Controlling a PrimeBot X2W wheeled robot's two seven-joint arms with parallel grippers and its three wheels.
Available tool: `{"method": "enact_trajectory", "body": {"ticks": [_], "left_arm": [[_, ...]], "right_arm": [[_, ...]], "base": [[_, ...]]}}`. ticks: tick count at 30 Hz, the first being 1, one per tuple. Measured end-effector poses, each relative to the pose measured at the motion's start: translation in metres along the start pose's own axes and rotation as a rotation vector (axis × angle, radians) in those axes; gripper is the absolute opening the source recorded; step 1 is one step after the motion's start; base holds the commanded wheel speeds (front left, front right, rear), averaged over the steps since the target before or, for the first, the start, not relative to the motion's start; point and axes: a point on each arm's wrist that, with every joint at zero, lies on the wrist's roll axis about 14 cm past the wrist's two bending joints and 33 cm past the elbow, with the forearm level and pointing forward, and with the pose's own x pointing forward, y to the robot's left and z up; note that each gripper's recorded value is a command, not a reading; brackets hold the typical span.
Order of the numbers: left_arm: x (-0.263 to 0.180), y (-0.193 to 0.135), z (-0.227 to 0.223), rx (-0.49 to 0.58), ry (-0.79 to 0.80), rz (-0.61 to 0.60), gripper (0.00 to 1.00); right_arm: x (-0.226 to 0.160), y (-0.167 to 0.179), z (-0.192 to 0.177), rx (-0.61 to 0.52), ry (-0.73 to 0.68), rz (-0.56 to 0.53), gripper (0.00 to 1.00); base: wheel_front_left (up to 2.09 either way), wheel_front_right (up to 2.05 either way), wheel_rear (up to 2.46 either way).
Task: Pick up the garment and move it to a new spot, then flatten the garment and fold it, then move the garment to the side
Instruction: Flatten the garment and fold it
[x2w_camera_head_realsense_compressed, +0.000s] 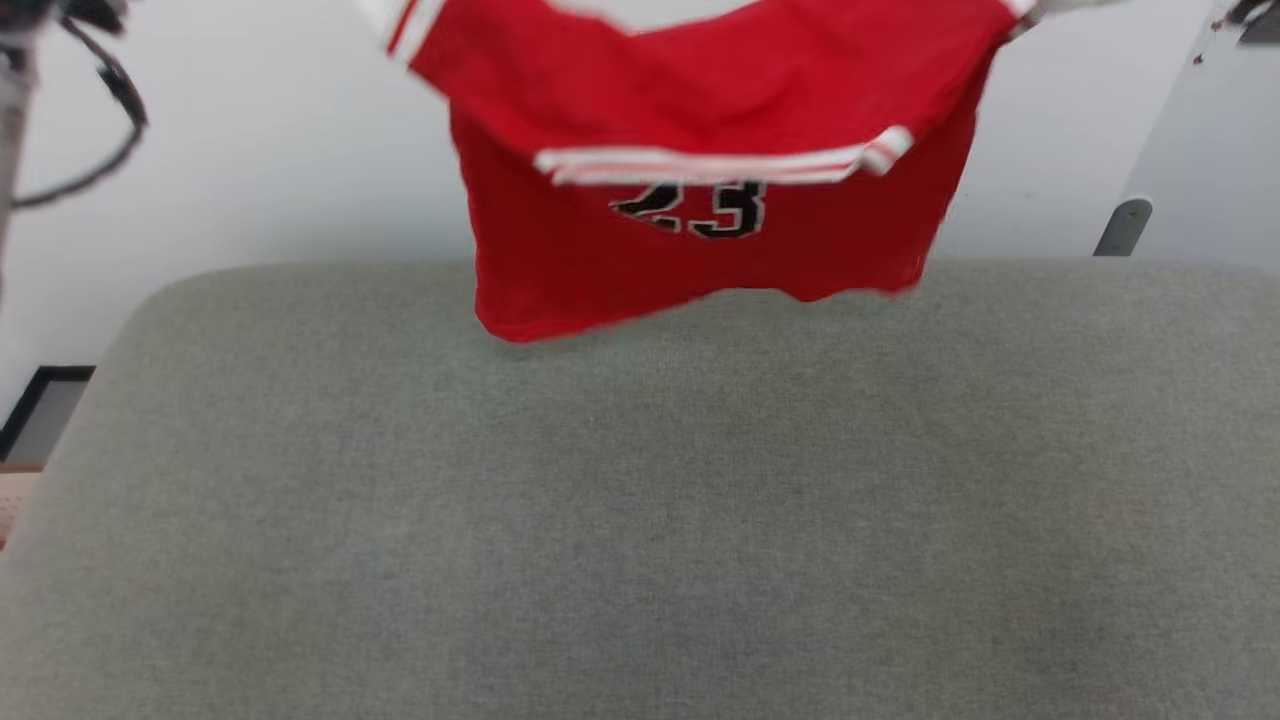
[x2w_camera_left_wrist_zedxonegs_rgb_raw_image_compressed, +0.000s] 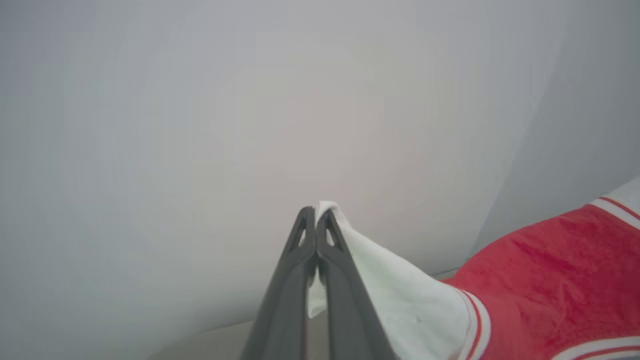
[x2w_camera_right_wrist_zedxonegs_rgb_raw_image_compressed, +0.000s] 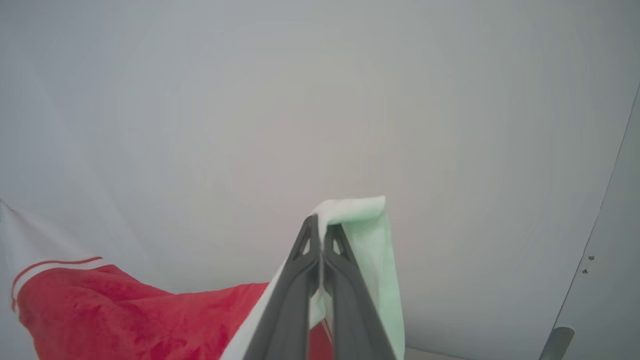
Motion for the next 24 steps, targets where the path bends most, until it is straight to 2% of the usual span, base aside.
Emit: {"method": "enact_trajectory", "body": {"ticks": [6,10,13,16,18,19,22,24], "left_arm": [[0.006,0.006,0.009,0.000,0.008,0.018,0.00],[0.021,0.016,0.011,-0.005,-0.001,0.037,0.00],[0.043,0.022,0.008,0.015,-0.023,0.065,0.00],[0.077,0.023,-0.007,0.022,-0.068,0.080,0.00],[0.102,0.020,-0.009,0.016,-0.154,0.089,0.00],[0.113,0.017,-0.007,0.015,-0.202,0.083,0.00],[0.135,0.016,0.016,0.013,-0.382,0.083,0.00],[0.145,0.011,0.033,0.052,-0.497,0.054,0.00]], "right_arm": [[0.009,-0.016,0.017,0.026,-0.015,-0.028,0.00],[0.025,-0.031,0.029,-0.001,-0.042,-0.065,0.00],[0.045,-0.039,0.036,-0.070,-0.114,-0.090,0.00],[0.073,-0.049,0.026,-0.155,-0.199,-0.116,0.00],[0.091,-0.053,0.021,-0.194,-0.313,-0.112,0.00],[0.099,-0.056,0.017,-0.248,-0.352,-0.117,0.00],[0.112,-0.065,0.030,-0.372,-0.524,-0.119,0.00],[0.123,-0.073,0.032,-0.435,-0.575,-0.123,0.00]], "base": [[0.00,0.00,0.00],[0.00,0.00,0.00],[0.00,0.00,0.00],[0.00,0.00,0.00],[0.00,0.00,0.00],[0.00,0.00,0.00],[0.00,0.00,0.00],[0.00,0.00,0.00]]}}
